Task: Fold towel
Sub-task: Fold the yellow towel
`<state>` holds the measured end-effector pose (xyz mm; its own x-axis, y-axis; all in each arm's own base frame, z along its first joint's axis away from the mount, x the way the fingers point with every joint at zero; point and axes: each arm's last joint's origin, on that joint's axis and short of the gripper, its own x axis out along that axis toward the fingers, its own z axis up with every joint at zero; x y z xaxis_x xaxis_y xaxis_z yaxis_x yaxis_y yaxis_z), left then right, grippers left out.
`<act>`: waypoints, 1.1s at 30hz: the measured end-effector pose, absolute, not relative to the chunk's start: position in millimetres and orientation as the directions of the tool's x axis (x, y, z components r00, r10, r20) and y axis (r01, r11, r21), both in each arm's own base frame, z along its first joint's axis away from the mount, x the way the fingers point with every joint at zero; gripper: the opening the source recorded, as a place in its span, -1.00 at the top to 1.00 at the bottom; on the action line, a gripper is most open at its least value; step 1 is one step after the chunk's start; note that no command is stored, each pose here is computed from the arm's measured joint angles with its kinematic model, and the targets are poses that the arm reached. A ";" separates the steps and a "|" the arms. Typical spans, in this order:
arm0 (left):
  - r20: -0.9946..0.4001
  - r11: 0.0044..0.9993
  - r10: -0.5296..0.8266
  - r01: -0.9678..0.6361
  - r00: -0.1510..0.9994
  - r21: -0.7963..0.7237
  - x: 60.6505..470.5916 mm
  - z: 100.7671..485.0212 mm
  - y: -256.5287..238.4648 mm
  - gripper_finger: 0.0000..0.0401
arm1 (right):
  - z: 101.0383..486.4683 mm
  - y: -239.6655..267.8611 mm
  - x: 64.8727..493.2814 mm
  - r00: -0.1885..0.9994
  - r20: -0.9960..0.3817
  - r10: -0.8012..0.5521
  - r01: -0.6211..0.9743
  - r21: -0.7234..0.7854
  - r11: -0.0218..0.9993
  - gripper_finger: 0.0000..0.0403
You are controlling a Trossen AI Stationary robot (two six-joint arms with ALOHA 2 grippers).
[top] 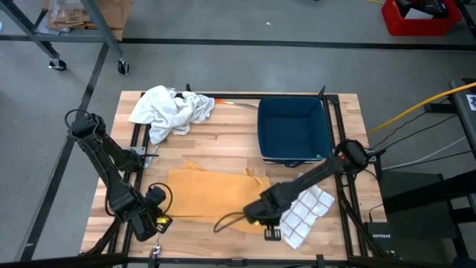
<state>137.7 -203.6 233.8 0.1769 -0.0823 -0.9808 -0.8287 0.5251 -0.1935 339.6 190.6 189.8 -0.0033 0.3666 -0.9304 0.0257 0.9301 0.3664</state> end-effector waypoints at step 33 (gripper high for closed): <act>-0.944 0.456 0.328 -0.883 0.046 0.115 183.8 181.6 -177.7 0.98 | 187.2 143.4 344.4 -0.003 -0.999 0.034 0.044 0.034 0.998 0.60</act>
